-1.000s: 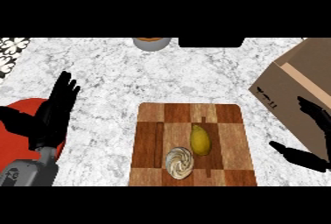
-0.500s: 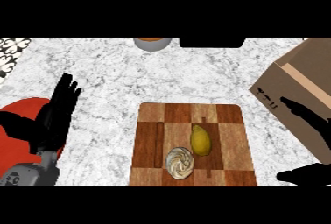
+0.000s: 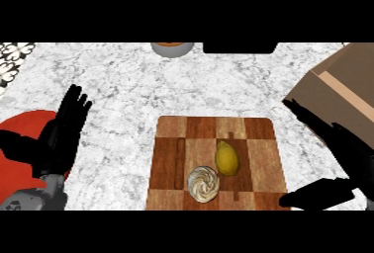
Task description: Pick the lemon from the cutting board and place it in the cardboard box
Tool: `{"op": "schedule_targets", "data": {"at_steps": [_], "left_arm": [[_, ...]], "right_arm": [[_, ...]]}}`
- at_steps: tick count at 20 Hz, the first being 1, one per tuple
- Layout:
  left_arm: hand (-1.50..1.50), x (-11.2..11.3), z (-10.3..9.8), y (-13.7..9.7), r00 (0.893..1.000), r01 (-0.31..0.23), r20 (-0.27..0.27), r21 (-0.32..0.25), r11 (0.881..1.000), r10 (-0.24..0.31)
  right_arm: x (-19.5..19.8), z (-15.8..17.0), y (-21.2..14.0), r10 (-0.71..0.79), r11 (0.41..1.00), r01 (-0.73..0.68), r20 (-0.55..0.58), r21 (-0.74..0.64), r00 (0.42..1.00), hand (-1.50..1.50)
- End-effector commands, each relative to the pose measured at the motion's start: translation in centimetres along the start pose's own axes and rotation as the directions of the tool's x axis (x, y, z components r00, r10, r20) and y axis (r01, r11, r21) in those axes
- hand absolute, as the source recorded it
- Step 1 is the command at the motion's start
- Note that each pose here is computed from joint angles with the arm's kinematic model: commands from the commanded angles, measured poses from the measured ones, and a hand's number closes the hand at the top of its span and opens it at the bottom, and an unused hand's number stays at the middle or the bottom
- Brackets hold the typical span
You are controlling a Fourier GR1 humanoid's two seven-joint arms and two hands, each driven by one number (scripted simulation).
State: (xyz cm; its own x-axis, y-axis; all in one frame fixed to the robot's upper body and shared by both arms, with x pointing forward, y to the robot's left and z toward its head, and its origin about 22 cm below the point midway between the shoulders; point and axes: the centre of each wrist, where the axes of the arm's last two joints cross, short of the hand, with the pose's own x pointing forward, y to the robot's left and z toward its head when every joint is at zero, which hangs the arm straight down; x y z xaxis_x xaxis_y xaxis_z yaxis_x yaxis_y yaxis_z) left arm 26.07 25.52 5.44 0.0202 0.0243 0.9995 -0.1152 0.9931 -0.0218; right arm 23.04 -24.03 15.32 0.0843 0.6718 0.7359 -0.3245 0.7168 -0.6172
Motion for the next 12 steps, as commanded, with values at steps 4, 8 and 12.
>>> {"op": "schedule_targets", "data": {"at_steps": [4, 8, 12], "left_arm": [[0.00, 0.0, -0.9, 1.5, 1.000, -0.003, -0.002, -0.006, 1.000, 0.003], [0.00, 0.4, 0.1, 0.9, 1.000, -0.004, -0.004, -0.011, 1.000, 0.004], [0.00, -1.0, 0.2, 0.6, 1.000, -0.010, -0.009, 0.003, 1.000, 0.010]], "right_arm": [[2.2, -1.3, 0.9, 0.059, 0.998, -0.060, -0.100, -0.006, 0.993, -1.50], [1.6, -1.7, 4.6, -0.004, 1.000, 0.007, -0.092, 0.031, 0.996, -1.50], [1.6, -2.7, 6.1, 0.006, 0.999, 0.000, -0.100, 0.054, 0.995, -1.50]]}}
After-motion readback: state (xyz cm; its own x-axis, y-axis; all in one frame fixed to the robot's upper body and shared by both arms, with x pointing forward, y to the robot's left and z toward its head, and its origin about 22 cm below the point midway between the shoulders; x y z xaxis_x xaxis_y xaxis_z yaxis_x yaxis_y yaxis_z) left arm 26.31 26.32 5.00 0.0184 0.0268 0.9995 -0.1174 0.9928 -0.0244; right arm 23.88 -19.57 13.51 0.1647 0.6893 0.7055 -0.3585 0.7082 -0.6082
